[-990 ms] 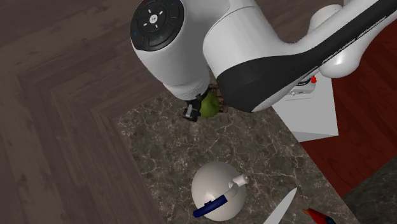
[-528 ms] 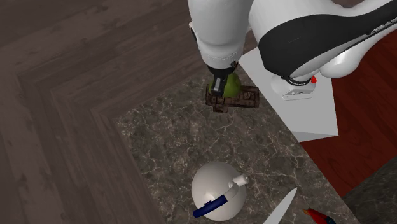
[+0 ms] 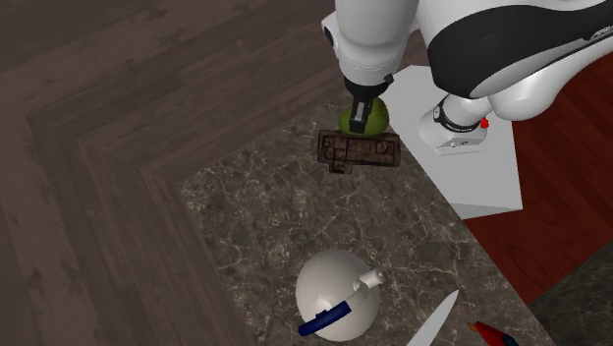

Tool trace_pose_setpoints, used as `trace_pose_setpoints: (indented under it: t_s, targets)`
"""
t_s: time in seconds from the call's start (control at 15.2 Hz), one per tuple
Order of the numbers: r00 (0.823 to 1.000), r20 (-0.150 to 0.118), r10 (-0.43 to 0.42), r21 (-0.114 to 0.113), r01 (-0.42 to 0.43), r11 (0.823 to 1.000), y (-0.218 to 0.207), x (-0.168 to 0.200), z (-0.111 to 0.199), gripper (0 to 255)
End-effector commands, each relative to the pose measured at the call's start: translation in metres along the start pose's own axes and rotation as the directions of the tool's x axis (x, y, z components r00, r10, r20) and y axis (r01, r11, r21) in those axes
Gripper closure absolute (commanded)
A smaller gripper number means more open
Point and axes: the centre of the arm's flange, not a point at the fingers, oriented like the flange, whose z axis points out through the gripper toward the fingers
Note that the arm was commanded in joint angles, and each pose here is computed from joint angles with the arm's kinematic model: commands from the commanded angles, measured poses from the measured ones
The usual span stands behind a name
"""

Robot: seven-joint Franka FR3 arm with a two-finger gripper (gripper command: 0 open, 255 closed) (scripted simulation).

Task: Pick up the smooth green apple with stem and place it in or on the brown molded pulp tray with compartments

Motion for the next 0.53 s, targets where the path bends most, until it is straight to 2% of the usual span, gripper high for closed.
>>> trace_pose_setpoints:
  t_s: [0.0, 0.46]
  targets:
    - [1.0, 0.0, 0.0, 0.0, 0.0, 1.0, -0.001, 0.001, 0.01, 255]
    - [1.0, 0.0, 0.0, 0.0, 0.0, 1.0, -0.005, 0.006, 0.047, 255]
